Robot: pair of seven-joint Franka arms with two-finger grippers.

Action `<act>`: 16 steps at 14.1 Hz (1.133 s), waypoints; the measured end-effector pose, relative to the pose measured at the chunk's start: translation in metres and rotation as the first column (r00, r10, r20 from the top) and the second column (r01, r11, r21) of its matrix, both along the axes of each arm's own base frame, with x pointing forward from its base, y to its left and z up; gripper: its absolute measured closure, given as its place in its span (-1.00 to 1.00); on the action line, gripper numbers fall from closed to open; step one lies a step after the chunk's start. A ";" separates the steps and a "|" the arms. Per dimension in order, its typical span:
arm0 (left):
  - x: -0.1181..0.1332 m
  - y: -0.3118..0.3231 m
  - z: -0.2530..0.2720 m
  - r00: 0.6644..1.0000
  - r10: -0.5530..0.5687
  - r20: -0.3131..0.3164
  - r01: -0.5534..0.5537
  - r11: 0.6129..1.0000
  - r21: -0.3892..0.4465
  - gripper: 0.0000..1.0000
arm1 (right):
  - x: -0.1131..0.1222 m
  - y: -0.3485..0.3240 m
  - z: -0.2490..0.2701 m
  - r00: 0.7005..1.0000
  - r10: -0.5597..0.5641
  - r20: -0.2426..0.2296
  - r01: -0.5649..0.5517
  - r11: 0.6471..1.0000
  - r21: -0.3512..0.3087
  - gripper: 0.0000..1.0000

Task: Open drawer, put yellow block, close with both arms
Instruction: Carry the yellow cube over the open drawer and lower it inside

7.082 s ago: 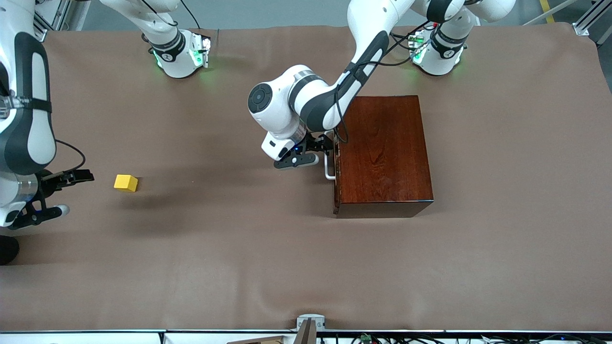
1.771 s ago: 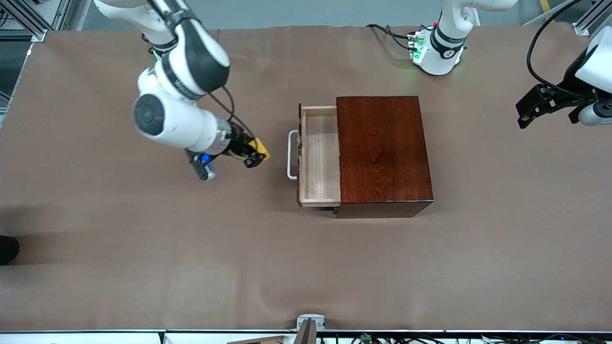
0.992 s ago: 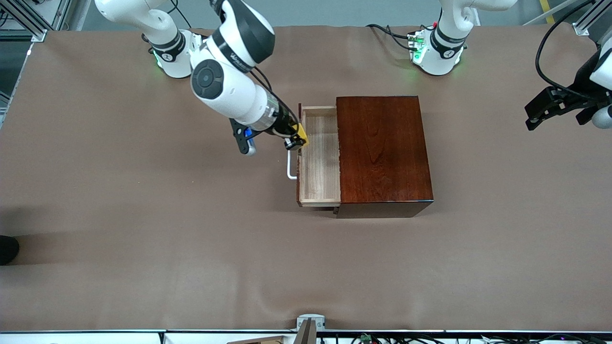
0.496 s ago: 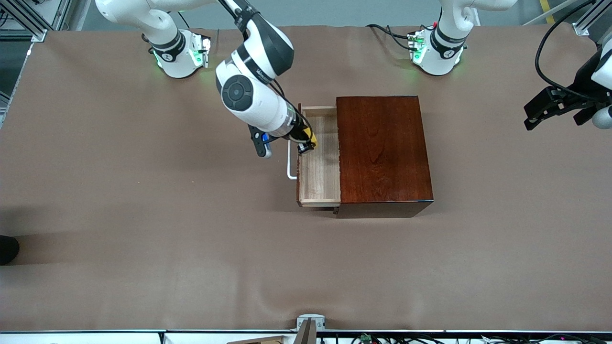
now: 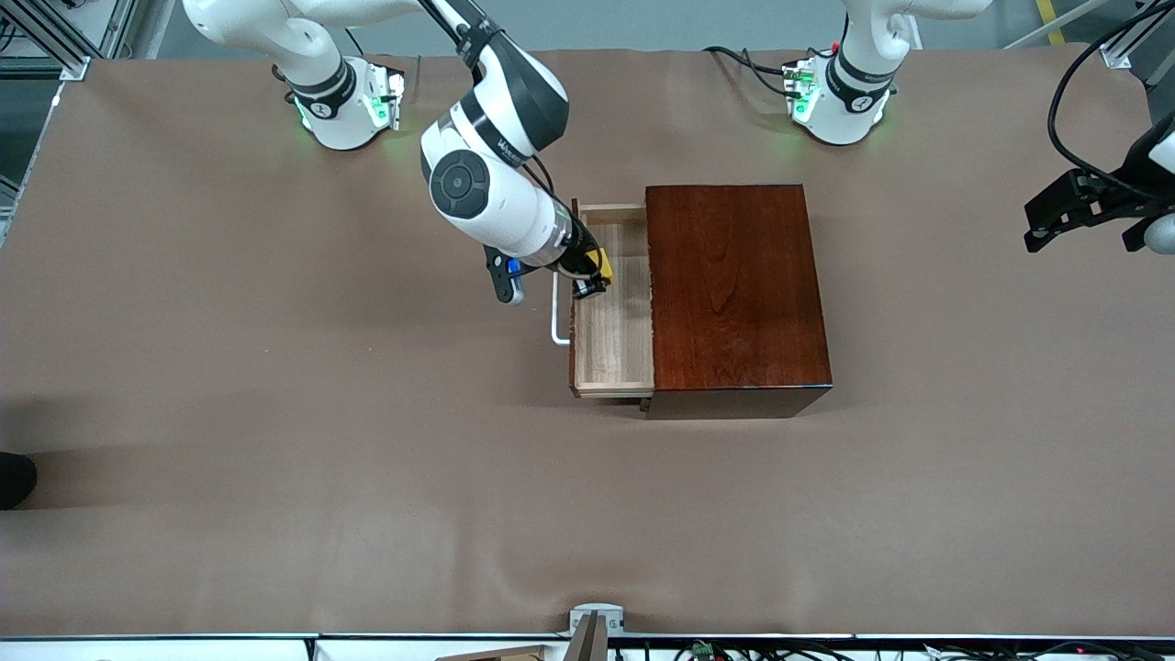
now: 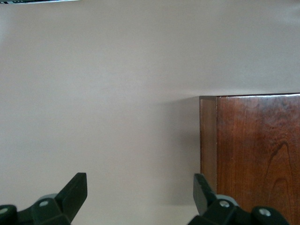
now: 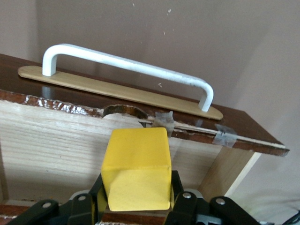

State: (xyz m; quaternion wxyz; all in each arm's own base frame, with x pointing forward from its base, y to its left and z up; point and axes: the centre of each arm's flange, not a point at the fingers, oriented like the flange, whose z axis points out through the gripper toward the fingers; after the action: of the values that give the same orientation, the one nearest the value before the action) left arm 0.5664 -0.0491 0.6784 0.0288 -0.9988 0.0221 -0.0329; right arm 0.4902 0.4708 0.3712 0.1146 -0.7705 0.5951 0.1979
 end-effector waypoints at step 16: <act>0.000 -0.004 -0.002 1.000 -0.008 -0.007 0.008 1.000 0.000 -1.00 | 0.003 0.028 -0.048 0.996 -0.082 -0.044 0.081 0.997 -0.019 -0.42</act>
State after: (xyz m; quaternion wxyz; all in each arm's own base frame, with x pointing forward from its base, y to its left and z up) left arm 0.5662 -0.0534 0.6760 0.0287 -0.9988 0.0261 -0.0298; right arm 0.4930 0.4991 0.3235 0.1028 -0.7419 0.6301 0.2050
